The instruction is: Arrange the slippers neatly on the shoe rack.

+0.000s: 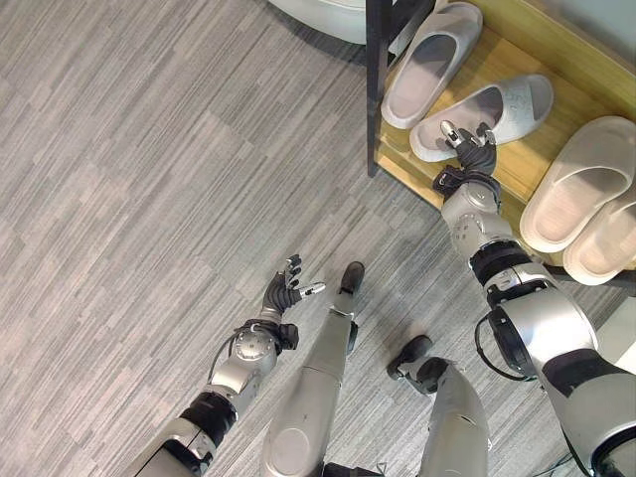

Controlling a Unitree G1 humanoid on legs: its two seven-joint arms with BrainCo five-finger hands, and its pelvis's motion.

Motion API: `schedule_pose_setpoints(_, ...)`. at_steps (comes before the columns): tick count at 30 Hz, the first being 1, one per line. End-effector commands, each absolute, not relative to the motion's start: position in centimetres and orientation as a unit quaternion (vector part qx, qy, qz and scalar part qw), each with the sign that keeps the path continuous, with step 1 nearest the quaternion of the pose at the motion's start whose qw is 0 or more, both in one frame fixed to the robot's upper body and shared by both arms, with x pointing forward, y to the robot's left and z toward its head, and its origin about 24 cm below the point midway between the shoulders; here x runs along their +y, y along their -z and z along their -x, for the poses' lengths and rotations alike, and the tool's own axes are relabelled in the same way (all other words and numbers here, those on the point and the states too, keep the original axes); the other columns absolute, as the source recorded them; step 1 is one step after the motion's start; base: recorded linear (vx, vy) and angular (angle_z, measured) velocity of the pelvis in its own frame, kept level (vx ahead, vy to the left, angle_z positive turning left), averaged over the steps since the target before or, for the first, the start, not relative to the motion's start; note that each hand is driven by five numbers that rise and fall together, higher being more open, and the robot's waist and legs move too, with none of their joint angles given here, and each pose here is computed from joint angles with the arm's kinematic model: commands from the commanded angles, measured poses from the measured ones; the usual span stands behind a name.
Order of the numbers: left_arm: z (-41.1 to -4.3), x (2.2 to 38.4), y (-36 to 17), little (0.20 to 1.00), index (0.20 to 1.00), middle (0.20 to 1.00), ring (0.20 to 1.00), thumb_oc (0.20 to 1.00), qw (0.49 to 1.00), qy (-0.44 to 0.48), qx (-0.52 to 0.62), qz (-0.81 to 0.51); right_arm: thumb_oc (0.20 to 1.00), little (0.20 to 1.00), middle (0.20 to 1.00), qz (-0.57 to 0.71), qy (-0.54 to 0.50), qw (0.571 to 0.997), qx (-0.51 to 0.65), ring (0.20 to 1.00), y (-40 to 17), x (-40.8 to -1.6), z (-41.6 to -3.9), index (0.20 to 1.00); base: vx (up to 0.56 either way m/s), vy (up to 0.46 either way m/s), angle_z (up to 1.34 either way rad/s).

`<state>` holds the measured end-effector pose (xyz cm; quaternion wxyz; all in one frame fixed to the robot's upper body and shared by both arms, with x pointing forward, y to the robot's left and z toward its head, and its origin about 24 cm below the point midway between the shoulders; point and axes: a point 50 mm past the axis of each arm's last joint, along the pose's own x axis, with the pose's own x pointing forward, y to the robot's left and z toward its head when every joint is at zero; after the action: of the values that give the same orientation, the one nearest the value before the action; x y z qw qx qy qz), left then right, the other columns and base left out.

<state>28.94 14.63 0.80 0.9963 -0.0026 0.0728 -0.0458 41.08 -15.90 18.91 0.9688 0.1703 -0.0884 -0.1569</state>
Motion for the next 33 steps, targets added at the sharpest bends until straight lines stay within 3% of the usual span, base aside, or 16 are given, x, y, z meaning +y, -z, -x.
schedule_pose_setpoints(1,-30.7,13.8,-4.7,1.000,1.000,1.000,1.000,1.000,0.998,0.063,-0.011,0.018,1.000,1.000,1.000,-0.090,0.110,0.969,-0.200,1.000,-23.5,-15.4,-40.4,1.000,-0.04,0.024,-0.27)
schedule_pose_setpoints(5,-33.1,13.4,-9.8,1.000,1.000,1.000,1.000,1.000,0.993,0.059,-0.098,0.017,1.000,1.000,1.000,-0.108,0.004,0.967,-0.228,1.000,-23.0,-13.1,-38.8,1.000,-0.05,0.010,-0.29)
schedule_pose_setpoints(6,-31.5,13.1,-11.1,1.000,1.000,1.000,1.000,1.000,0.985,0.094,-0.143,0.019,1.000,1.000,1.000,-0.121,0.003,0.966,-0.229,1.000,-22.7,-14.1,-38.7,1.000,-0.03,-0.082,-0.32)
schedule_pose_setpoints(7,-29.0,14.0,-8.7,1.000,1.000,1.000,1.000,1.000,0.987,0.118,-0.106,0.039,1.000,1.000,1.000,-0.143,-0.042,0.966,-0.213,1.000,-21.2,-14.6,-38.1,1.000,-0.03,-0.082,-0.15)
schedule_pose_setpoints(12,-28.9,14.2,-9.1,1.000,1.000,1.000,1.000,1.000,0.986,0.114,-0.119,0.037,1.000,1.000,1.000,-0.136,-0.052,0.964,-0.220,1.000,-21.2,-15.1,-37.8,1.000,-0.01,-0.008,-0.02)
schedule_pose_setpoints(33,-29.0,14.1,-9.9,1.000,1.000,1.000,1.000,1.000,0.985,0.092,-0.144,0.007,1.000,1.000,1.000,-0.200,0.158,0.947,-0.198,1.000,-23.1,-20.5,-40.4,1.000,0.00,0.001,-0.01)
